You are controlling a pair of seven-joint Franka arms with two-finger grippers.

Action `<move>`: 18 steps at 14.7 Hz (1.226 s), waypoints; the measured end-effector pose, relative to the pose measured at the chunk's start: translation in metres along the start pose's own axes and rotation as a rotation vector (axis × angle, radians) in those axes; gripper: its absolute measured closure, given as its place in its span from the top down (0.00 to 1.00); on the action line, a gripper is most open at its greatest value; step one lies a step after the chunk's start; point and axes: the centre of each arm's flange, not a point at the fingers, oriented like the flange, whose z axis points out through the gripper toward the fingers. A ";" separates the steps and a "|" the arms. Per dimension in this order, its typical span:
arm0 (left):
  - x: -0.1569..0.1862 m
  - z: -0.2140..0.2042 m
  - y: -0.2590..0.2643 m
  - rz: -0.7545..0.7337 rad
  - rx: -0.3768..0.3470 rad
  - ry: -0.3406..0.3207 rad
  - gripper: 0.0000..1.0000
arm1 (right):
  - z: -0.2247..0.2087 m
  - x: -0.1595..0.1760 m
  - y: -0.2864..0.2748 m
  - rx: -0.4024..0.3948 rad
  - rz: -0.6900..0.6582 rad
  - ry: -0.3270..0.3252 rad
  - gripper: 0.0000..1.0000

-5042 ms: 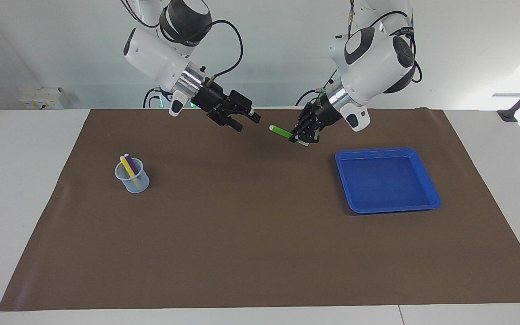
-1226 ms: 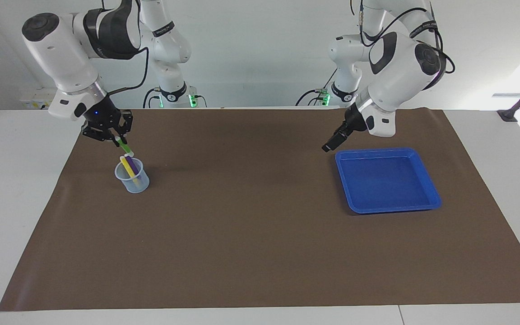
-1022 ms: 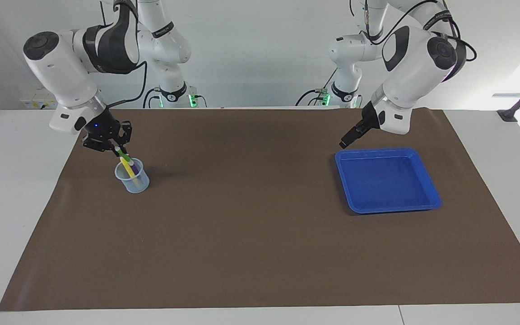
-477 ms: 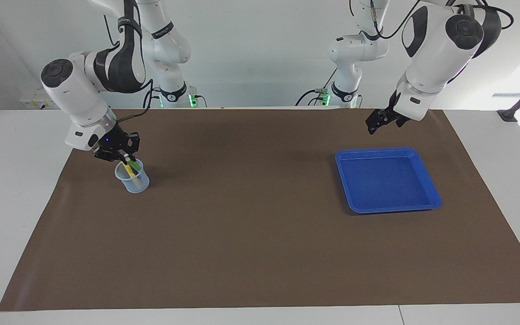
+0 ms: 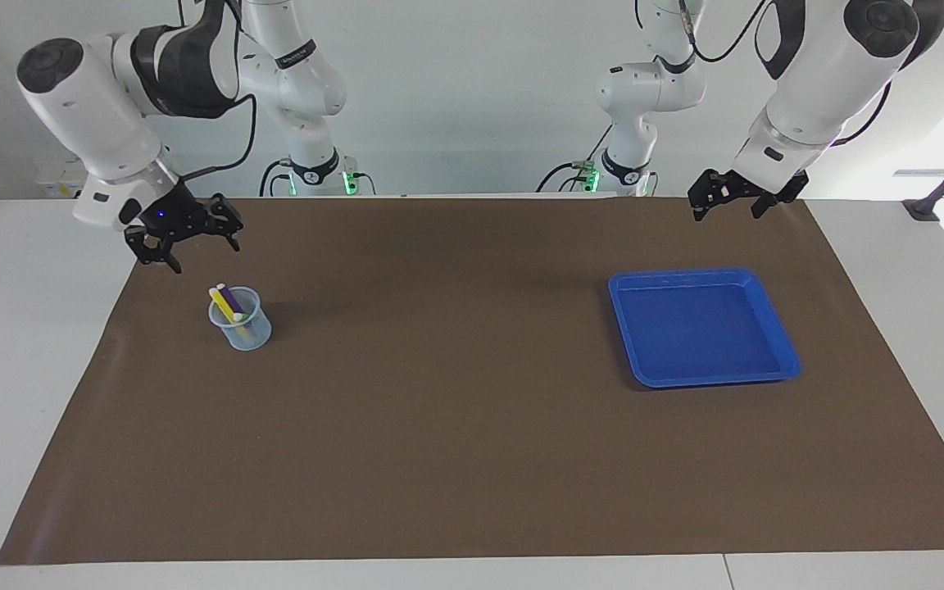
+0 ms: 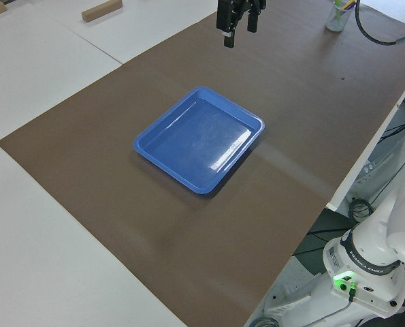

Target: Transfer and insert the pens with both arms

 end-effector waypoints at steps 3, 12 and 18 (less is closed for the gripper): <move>-0.001 0.000 0.011 0.022 0.004 0.000 1.00 | -0.047 -0.010 0.001 -0.005 0.024 0.000 1.00; -0.002 -0.008 0.012 0.017 -0.072 0.010 1.00 | -0.082 -0.007 -0.014 -0.070 0.198 -0.094 1.00; -0.002 -0.008 0.013 0.017 -0.072 0.010 1.00 | -0.079 -0.010 -0.010 -0.059 0.234 -0.110 1.00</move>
